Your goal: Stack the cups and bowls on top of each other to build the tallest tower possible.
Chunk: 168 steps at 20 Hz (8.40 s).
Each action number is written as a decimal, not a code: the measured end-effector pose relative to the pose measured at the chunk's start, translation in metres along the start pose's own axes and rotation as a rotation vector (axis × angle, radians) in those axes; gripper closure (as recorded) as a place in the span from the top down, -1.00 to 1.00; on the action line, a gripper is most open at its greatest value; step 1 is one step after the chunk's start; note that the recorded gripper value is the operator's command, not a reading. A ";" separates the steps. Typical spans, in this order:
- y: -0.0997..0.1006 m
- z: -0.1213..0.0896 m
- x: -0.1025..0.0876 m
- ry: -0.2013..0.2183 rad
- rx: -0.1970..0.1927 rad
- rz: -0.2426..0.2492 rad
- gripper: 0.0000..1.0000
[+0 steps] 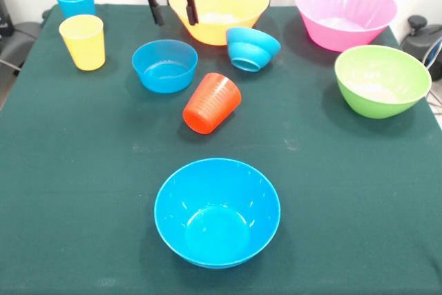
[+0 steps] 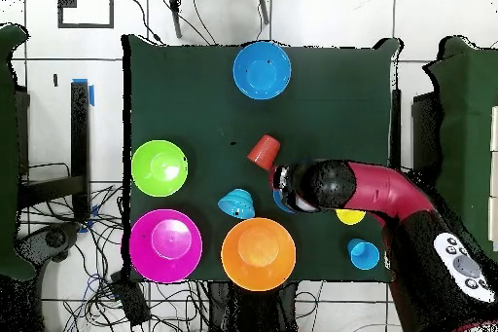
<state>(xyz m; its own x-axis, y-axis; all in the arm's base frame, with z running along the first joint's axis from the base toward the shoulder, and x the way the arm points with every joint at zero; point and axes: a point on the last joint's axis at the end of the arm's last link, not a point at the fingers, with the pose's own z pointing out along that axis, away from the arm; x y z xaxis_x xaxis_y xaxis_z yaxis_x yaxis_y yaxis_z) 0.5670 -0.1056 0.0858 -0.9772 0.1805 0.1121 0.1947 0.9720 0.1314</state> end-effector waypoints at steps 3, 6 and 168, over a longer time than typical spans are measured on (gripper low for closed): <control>0.001 -0.004 0.010 0.053 0.057 -0.033 1.00; 0.002 -0.006 0.017 0.088 0.092 -0.054 1.00; -0.061 0.132 0.057 0.212 0.244 -0.003 1.00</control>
<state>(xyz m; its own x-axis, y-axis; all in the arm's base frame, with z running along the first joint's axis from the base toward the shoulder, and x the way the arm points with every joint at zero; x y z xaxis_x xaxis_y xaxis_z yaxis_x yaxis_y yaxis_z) 0.4880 -0.1345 -0.0462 -0.9330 0.1676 0.3183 0.1410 0.9844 -0.1051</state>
